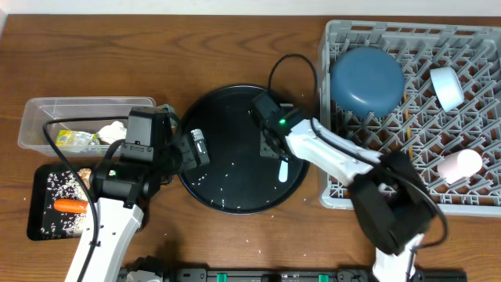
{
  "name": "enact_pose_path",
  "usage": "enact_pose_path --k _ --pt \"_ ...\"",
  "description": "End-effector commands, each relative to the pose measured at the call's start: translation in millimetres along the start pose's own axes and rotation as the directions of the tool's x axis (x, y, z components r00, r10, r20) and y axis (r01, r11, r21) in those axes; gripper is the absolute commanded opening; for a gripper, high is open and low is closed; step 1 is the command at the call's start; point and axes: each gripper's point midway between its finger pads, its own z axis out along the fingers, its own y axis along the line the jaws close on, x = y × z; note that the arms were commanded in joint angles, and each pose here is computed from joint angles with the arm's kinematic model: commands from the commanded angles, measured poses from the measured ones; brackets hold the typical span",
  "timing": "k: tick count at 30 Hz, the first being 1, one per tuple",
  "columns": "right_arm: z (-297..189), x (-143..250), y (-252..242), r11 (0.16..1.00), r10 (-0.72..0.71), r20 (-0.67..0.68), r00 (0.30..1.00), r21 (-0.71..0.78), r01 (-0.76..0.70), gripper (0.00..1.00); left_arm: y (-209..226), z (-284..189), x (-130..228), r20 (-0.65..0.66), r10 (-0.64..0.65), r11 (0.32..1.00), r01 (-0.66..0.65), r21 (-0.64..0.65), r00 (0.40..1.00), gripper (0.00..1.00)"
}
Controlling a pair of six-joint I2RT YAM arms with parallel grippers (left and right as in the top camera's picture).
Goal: Sort waste into correct bins and load items into the dishwasher rack
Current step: 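Move the right gripper back to the white plastic knife on the tray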
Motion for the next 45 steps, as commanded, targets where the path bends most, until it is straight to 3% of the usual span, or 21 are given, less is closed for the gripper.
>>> enact_pose_path --k 1,12,25,33,37,45 --pt "20 12 -6 0.997 0.064 -0.043 0.997 0.046 -0.062 0.28 2 -2 -4 0.011 0.002 1.0 -0.002 -0.012 1.0 0.98" --pt "41 33 4 0.998 0.056 -0.151 0.987 0.007 -0.056 0.3 2 -2 -4 0.011 0.002 1.0 -0.002 -0.012 1.0 0.98" --pt "-56 -14 36 0.971 -0.071 0.04 0.997 -0.227 0.078 0.38 2 -2 -4 0.011 0.002 1.0 -0.002 -0.012 1.0 0.98" --pt "-90 -17 14 0.982 -0.002 0.074 0.997 -0.187 0.016 0.25 2 -2 -4 0.011 0.002 1.0 -0.002 -0.012 1.0 0.98" --pt "-77 -11 1 0.993 0.008 0.062 0.998 -0.118 -0.001 0.16 2 -2 -4 0.011 0.002 1.0 -0.002 -0.012 1.0 0.98" --pt "-43 3 -20 0.99 0.139 0.022 0.99 0.002 -0.139 0.13 2 -2 -4 0.011 0.002 1.0 -0.002 -0.012 1.0 0.98"
